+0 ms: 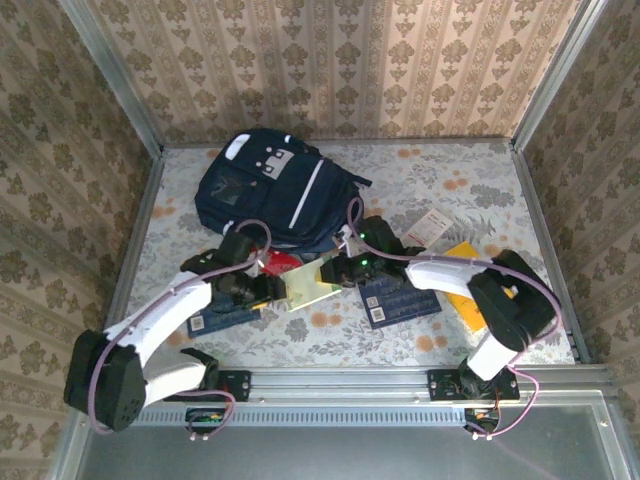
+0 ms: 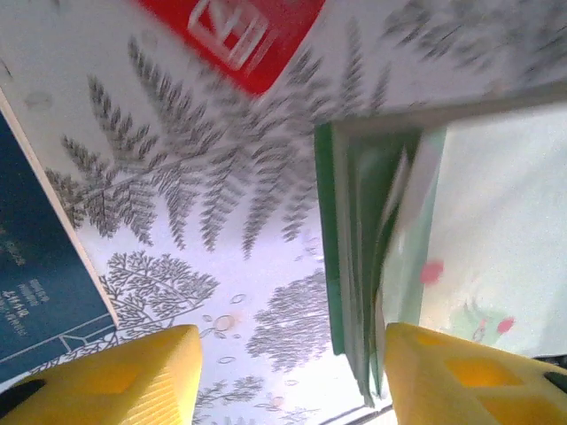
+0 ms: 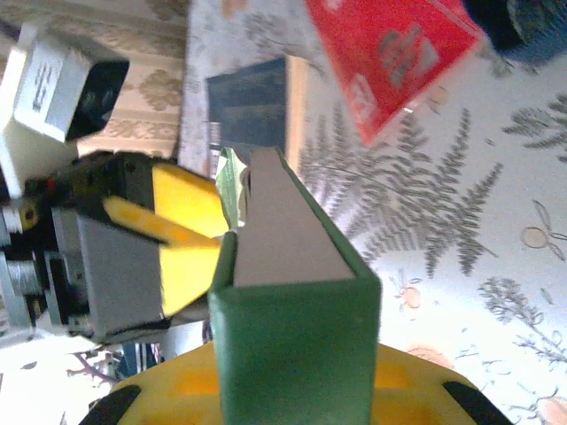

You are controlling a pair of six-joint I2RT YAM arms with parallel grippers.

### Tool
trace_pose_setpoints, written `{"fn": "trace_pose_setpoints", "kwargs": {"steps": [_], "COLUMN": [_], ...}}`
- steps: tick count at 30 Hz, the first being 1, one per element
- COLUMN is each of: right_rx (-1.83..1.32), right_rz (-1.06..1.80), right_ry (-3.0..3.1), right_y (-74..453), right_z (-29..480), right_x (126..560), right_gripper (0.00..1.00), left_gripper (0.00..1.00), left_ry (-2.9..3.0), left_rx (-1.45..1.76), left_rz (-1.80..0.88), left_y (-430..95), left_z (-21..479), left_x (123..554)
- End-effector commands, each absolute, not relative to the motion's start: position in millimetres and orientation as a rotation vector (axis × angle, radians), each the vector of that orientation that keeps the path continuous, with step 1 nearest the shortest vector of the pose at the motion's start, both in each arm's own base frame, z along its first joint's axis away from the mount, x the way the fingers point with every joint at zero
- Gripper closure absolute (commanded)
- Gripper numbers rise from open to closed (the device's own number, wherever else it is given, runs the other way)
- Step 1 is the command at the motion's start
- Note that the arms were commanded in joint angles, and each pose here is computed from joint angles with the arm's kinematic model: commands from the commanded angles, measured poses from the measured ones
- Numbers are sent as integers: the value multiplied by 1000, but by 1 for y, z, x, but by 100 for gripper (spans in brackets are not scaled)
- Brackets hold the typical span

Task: Pack the student bag

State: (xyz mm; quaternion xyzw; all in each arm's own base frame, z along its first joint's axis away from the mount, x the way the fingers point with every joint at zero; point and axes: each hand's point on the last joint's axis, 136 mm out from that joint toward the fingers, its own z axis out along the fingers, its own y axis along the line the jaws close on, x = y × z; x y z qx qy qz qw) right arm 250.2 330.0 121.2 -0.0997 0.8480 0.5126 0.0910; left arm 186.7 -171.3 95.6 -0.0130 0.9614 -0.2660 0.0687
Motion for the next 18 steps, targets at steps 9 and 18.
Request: {"fn": "trace_pose_setpoints", "kwargs": {"steps": [9, 18], "right_rx": [-751, -1257], "right_rz": [1422, 1259], "right_ry": [2234, 1846], "right_y": [315, 305], "right_z": [202, 250], "right_x": [222, 190], "right_gripper": [100, 100], "left_gripper": [30, 38], "left_ry": [2551, 2248], "left_rx": [561, 1031], "left_rz": [-993, -1042], "left_y": [-208, -255], "left_z": [221, 263], "left_x": [197, 184]}}
